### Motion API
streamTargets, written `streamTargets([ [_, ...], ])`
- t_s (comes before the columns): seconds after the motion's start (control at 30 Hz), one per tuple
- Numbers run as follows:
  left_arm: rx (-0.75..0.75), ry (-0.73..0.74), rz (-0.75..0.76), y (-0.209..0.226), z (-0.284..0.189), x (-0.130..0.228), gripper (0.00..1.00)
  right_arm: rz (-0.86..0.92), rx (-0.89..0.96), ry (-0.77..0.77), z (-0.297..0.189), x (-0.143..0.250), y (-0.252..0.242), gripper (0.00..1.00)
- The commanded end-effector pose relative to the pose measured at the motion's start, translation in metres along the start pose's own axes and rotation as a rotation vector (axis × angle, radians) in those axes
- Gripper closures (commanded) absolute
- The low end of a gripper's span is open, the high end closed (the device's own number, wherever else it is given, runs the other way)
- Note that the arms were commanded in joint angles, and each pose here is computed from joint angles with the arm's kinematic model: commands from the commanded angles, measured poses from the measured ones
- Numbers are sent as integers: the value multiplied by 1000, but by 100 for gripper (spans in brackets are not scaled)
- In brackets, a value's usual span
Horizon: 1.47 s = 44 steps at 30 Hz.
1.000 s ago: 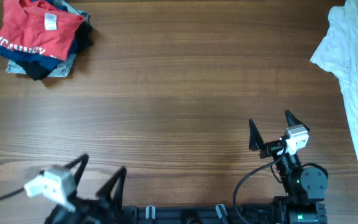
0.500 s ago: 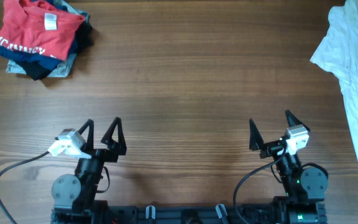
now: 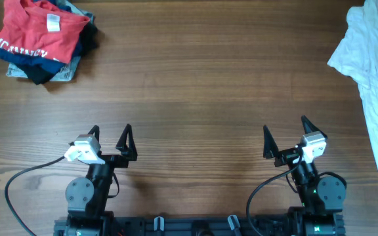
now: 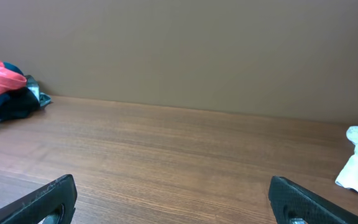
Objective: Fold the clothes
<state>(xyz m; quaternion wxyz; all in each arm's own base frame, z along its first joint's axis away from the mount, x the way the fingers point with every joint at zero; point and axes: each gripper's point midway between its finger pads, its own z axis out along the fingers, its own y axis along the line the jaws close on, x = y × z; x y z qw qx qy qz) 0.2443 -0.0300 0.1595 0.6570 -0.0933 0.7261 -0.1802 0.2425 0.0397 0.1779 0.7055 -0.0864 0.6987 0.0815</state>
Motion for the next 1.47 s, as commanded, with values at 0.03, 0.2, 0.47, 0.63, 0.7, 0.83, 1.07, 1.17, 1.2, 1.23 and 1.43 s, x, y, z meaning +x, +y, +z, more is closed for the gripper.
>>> streamTargets([
  [0.03, 3, -3, 108, 1, 0, 1, 0, -17, 6, -12, 0, -2, -1, 0],
  [0.2, 2, -4, 106, 1, 0, 1, 0, -16, 6, -12, 0, -2, -1, 0],
  [0.47, -21, -12, 105, 7, 0, -1, 0, -17, 6, -12, 0, -2, -1, 0],
  [0.63, -21, -12, 105, 7, 0, -1, 0, -17, 6, -12, 0, -2, -1, 0],
  [0.7, -21, -12, 105, 7, 0, -2, 0, -16, 6, -12, 0, -2, -1, 0],
  [0.83, -21, -12, 105, 7, 0, -1, 0, -17, 6, -12, 0, -2, -1, 0],
  [1.07, -21, -12, 105, 7, 0, -1, 0, -17, 6, -12, 0, -2, -1, 0],
  [1.17, -21, -12, 105, 7, 0, -2, 0, -17, 6, -12, 0, -2, -1, 0],
  [1.2, -21, -12, 105, 7, 0, -1, 0, -17, 6, -12, 0, -2, -1, 0],
  [1.23, -21, -12, 105, 7, 0, -1, 0, -17, 6, -12, 0, -2, -1, 0],
  [1.43, -21, -12, 105, 7, 0, -2, 0, -17, 6, -12, 0, -2, -1, 0],
])
